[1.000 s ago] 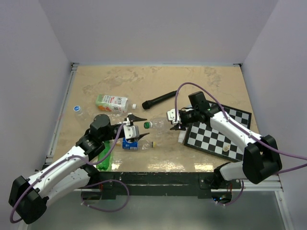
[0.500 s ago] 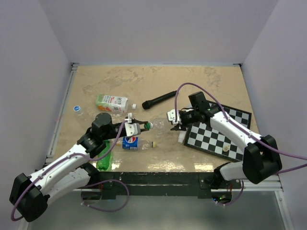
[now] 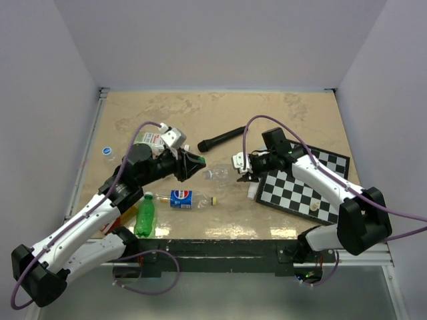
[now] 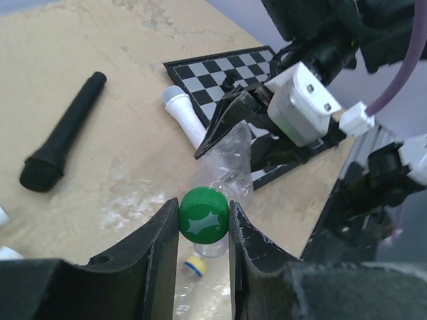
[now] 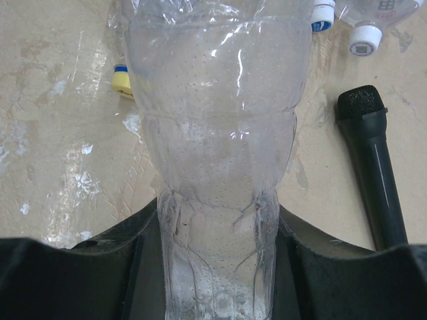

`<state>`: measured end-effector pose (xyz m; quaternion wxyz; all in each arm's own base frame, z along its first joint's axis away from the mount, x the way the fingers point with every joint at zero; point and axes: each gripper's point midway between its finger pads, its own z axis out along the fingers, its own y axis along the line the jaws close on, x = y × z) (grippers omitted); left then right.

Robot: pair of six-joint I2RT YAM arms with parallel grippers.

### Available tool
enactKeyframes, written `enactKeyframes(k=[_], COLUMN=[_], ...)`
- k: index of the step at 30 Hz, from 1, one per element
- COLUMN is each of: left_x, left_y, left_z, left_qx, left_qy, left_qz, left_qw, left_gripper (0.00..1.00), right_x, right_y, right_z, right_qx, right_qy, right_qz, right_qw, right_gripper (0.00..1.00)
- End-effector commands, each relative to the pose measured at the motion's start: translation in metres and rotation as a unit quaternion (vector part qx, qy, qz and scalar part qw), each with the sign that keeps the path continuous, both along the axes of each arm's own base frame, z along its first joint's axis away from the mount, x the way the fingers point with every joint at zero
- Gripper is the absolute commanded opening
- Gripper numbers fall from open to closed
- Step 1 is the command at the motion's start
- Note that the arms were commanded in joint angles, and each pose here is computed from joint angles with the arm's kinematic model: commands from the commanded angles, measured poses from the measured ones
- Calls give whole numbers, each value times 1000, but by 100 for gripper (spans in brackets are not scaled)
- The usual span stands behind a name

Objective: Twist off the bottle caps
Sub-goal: Unscrew the bottle cap from the plastic bottle.

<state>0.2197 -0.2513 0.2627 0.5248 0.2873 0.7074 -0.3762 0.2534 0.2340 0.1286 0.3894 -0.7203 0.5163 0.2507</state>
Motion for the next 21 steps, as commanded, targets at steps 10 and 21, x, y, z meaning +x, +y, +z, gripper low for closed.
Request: enactKeyframes(k=[10, 21], left_x=[3, 7], left_y=[12, 19], left_z=[-3, -7], left_qx=[-80, -69], left_qy=[184, 175], left_qz=[118, 139], left_qw=[973, 972], left_gripper=[0, 0], right_x=[4, 4], right_y=[7, 7], right_z=[10, 9], right_qx=[14, 13], right_qy=[-9, -8], right_qz=[7, 6], right_qw=[1000, 1000], right_gripper=[0, 0])
